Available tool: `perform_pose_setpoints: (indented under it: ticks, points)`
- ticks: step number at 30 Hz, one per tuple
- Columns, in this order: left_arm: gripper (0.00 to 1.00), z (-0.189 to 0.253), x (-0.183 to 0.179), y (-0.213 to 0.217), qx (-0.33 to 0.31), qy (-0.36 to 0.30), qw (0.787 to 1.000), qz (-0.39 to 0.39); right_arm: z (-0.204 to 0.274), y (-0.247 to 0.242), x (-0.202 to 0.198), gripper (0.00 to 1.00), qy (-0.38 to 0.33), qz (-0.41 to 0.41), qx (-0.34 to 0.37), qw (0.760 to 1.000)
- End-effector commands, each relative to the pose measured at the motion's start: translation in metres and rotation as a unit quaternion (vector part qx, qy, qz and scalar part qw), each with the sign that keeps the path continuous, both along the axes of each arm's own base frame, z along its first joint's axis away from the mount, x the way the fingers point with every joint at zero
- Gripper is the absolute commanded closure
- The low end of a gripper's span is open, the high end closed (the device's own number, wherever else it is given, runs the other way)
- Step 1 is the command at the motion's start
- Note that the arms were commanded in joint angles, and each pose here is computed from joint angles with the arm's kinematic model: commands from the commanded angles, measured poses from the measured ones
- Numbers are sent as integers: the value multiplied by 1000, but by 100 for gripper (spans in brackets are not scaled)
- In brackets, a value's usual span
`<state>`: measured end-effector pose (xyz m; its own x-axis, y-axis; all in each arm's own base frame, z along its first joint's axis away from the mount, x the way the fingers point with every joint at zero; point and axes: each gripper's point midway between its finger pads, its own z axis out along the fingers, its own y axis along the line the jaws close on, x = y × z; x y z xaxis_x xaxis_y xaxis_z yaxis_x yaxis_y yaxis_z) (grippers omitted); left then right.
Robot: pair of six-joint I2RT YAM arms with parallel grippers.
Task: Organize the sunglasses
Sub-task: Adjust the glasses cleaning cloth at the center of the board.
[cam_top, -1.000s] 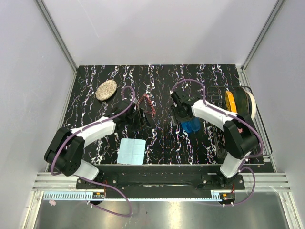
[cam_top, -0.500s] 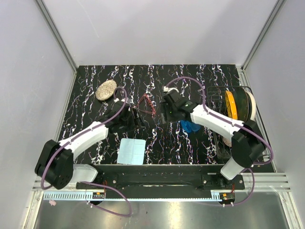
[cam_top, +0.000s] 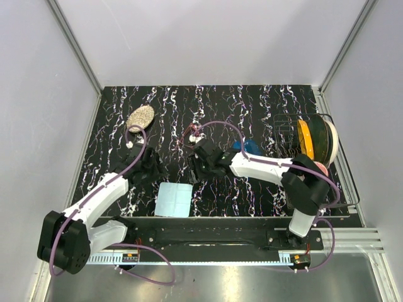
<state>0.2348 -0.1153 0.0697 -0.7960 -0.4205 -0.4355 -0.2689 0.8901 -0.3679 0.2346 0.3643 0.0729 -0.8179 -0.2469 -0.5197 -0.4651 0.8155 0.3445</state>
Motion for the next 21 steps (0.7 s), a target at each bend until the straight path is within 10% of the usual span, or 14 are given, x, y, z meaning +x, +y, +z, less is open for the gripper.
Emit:
perform_pose_setpoints:
  ticks: [1,21]
  points:
    - [32,-10,-8,16,19,13,1000,18,-4,26,0,44,-4,10,25,1000]
    - [32,-12,-7,18,8,13,1000,19,-45,41,-19,72,46,72,-10,996]
